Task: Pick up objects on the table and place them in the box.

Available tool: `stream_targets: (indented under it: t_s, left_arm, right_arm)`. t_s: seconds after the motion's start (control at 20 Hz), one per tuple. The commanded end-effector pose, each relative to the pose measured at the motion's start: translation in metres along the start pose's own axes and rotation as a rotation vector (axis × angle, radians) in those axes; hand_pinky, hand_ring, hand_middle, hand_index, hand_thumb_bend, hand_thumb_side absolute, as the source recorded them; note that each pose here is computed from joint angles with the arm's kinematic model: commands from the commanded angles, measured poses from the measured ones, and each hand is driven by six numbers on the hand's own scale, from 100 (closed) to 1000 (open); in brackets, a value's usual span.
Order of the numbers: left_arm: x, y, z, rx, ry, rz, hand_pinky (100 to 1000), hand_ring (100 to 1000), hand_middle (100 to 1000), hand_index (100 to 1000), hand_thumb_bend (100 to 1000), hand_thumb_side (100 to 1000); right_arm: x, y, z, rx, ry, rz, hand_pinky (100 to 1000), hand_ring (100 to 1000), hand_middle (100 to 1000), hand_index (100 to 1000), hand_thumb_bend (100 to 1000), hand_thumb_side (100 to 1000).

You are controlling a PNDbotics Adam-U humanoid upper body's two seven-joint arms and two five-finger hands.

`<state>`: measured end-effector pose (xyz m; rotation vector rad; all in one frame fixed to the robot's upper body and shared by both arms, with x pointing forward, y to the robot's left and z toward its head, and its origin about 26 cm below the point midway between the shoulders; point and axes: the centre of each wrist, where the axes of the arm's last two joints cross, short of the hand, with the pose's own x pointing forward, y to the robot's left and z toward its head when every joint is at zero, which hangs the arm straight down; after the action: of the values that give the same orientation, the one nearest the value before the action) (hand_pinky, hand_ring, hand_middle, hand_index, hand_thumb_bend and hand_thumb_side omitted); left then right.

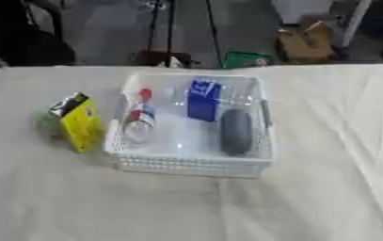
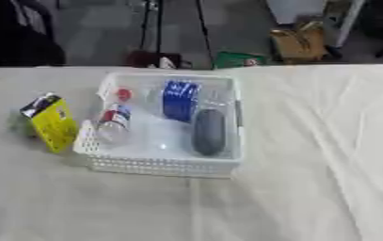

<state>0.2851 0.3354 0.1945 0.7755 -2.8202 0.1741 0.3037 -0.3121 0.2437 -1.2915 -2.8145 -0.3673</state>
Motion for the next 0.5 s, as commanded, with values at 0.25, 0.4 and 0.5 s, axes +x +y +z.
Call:
stream_targets:
  t_s: [0.25, 0.4, 0.5]
  left_arm:
    - [0.0030, 0.0027, -0.0085, 0.002, -0.034, -0.006, 891, 910, 900, 938, 100, 835]
    - [0.0031, 0.0026, -0.0087, 0.001, -0.035, -0.005, 891, 910, 900, 938, 100, 835]
    - [0.0031, 0.0026, -0.0089, 0.001, -0.035, -0.006, 890, 910, 901, 938, 100, 836]
  right_arm:
    - [0.0018, -0.0024, -0.0101, -0.006, -0.041, -0.002, 786, 768, 632, 834, 100, 1000]
    - [0.0018, -0.0023, -0.0102, -0.006, -0.042, -0.003, 786, 768, 632, 834, 100, 1000]
    - [0.0019, -0.0022, -0.0104, -0.006, -0.043, -0.004, 787, 768, 633, 834, 100, 1000]
